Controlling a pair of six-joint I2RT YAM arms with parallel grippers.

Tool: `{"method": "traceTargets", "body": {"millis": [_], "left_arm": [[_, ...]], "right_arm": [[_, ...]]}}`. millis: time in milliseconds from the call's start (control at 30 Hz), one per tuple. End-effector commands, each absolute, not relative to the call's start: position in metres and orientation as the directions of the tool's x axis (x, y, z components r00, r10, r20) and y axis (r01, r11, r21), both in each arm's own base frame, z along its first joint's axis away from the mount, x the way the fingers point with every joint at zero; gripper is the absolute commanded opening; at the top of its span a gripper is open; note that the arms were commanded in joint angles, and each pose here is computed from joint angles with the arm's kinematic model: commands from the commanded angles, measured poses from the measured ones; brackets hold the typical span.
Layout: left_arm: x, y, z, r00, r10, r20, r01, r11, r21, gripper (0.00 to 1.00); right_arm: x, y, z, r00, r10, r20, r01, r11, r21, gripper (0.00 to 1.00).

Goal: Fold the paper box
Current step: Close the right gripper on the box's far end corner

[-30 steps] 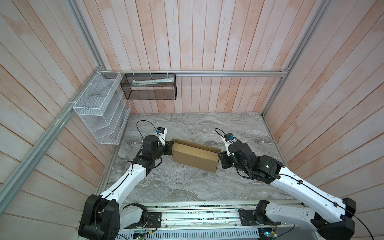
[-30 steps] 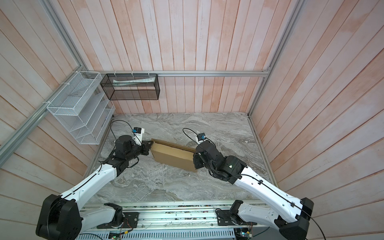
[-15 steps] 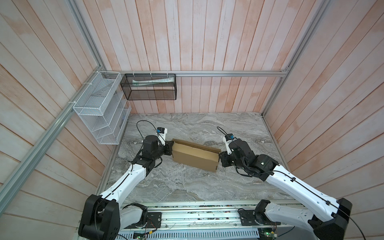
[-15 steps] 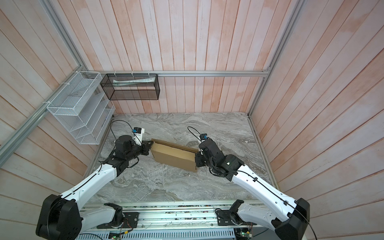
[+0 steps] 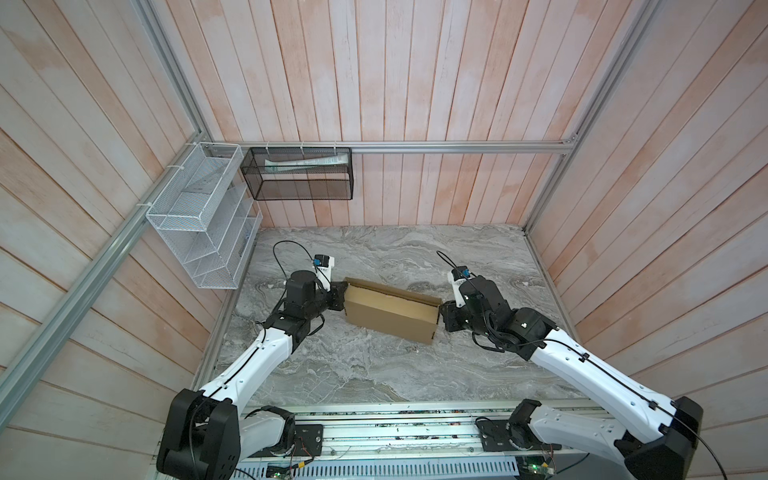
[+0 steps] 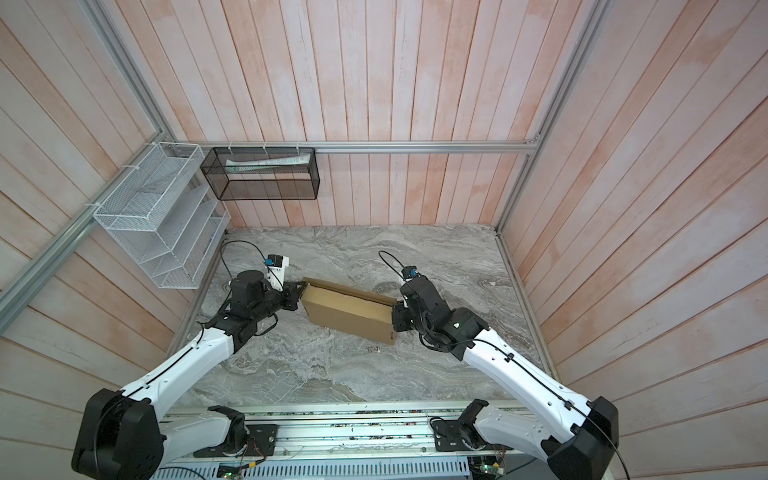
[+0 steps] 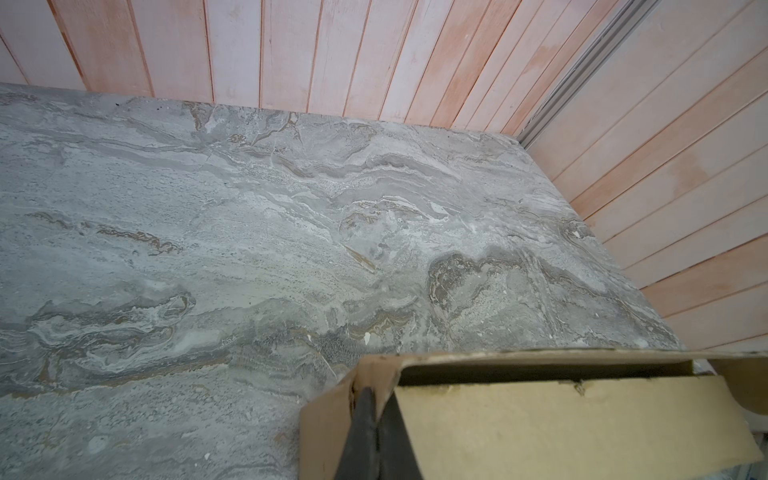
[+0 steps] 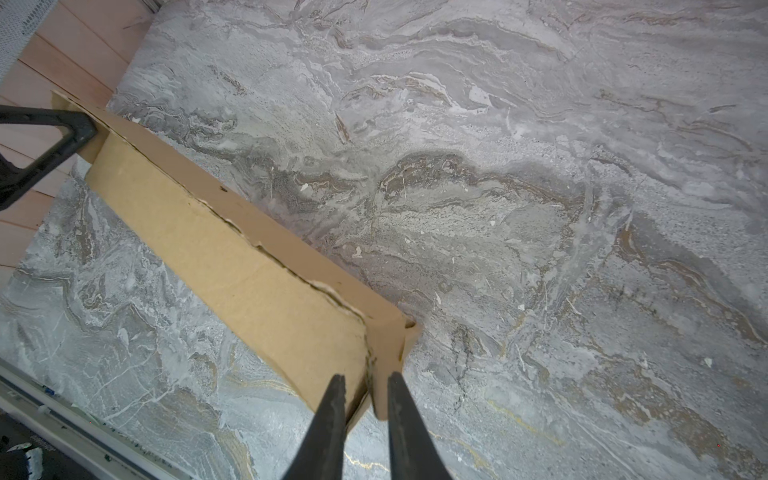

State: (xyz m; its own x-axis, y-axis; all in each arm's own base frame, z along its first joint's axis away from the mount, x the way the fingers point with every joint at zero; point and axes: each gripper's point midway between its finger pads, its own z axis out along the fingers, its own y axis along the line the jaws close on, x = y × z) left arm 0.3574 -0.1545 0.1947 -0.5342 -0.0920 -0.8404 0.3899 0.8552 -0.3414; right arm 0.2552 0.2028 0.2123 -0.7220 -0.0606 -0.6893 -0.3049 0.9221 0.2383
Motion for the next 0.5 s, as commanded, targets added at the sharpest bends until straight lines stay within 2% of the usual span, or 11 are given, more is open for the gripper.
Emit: {"method": "traceTargets", "body": {"millis": [0, 467], "left_arm": [[0.3521, -0.1556, 0.177, -0.589, -0.061, -0.805, 0.379, 0.86, -0.343, 0.0], [0.3516, -0.1559, 0.1754, -0.593, -0.061, -0.803, 0.379, 0.859, -0.345, 0.0]], "right_arm": [[0.2579, 0.206, 0.2038, -0.728, -0.071, -0.682, -0.319, 0.916, 0.245, 0.21], [0.2583, 0.2138, 0.2033, -0.726, -0.076, -0.684, -0.349, 0.897, 0.271, 0.14]]}}
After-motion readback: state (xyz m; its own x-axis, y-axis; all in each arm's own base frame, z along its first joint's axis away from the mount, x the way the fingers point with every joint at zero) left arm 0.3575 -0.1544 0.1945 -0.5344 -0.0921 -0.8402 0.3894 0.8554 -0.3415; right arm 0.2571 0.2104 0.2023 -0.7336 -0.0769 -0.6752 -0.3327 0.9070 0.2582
